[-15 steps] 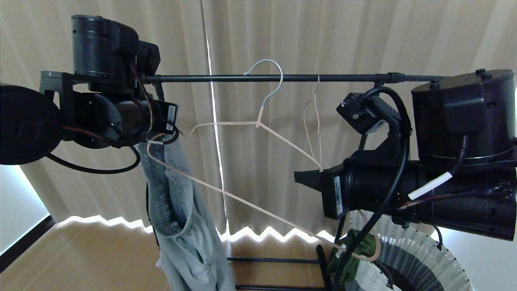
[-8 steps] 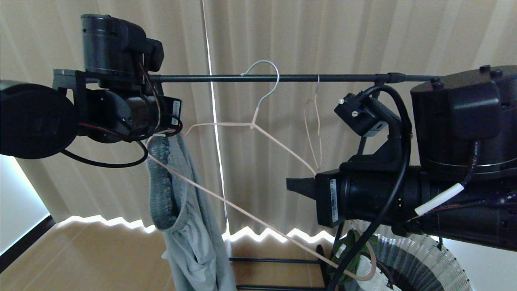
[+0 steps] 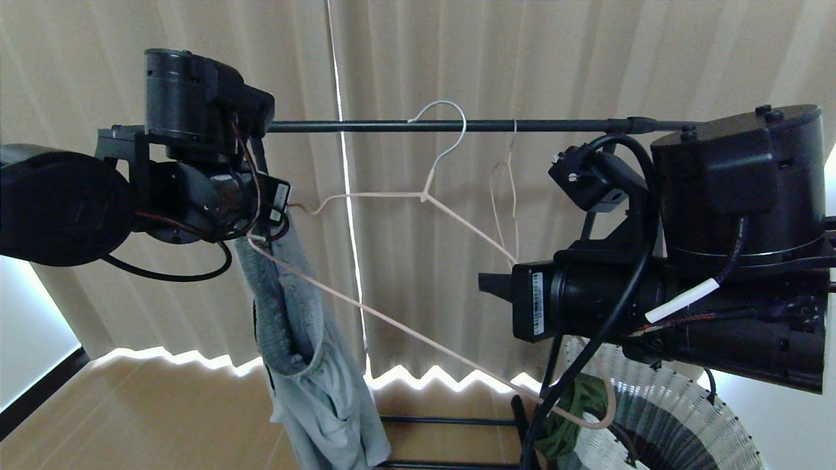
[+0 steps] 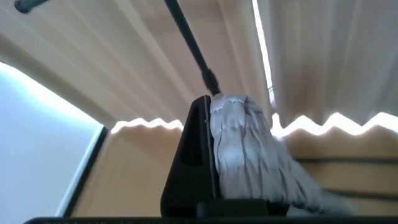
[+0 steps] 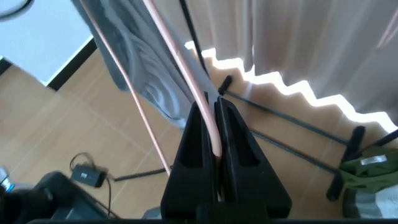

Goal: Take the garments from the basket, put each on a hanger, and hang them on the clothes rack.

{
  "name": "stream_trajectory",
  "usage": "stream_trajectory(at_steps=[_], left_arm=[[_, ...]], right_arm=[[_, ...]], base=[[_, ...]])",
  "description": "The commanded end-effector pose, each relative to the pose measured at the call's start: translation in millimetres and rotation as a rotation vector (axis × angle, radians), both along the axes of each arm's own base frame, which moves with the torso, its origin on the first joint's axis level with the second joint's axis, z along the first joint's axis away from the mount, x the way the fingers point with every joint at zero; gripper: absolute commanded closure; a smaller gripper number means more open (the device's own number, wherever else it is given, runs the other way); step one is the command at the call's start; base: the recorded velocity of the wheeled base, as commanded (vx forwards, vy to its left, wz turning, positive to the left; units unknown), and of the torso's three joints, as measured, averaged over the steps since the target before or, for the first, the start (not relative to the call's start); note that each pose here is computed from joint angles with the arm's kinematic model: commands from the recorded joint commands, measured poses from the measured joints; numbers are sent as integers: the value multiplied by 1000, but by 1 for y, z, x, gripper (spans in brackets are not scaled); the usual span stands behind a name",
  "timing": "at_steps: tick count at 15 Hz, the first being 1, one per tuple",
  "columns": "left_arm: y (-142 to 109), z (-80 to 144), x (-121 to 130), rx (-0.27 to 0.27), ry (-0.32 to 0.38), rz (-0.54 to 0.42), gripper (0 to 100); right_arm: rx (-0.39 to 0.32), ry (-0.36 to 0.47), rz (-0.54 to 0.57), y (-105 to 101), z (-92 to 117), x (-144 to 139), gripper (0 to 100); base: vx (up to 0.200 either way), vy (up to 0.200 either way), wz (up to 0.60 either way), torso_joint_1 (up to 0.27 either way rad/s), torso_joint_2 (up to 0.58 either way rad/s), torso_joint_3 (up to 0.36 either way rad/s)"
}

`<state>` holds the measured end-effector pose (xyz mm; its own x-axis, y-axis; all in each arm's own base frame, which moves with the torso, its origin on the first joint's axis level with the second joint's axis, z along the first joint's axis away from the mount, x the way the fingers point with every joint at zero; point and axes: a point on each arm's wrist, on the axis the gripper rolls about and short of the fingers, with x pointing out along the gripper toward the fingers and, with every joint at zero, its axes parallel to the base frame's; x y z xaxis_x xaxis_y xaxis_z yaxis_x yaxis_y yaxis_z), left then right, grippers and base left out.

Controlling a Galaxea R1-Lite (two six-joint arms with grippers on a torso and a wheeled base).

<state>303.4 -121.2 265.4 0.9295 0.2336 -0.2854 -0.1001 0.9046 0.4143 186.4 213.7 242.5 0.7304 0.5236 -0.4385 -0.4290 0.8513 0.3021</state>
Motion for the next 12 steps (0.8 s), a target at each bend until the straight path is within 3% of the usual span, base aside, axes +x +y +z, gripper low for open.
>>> stream_trajectory(at_steps=[1,5,12], left_arm=[[2,-2,-3,23,10,-2,100],[0,-5,-4,56,25,12,100],[-11,6,-18,15,-14,-29,100]], right_arm=[[1,-9,-14,1,1,2,100],[-6,-30,-59,13,1,13,100],[-7,-33,-38,35,-15,23,100]], base=[[0,0,0,0,0,0],[0,0,0,0,0,0],[0,0,0,0,0,0]])
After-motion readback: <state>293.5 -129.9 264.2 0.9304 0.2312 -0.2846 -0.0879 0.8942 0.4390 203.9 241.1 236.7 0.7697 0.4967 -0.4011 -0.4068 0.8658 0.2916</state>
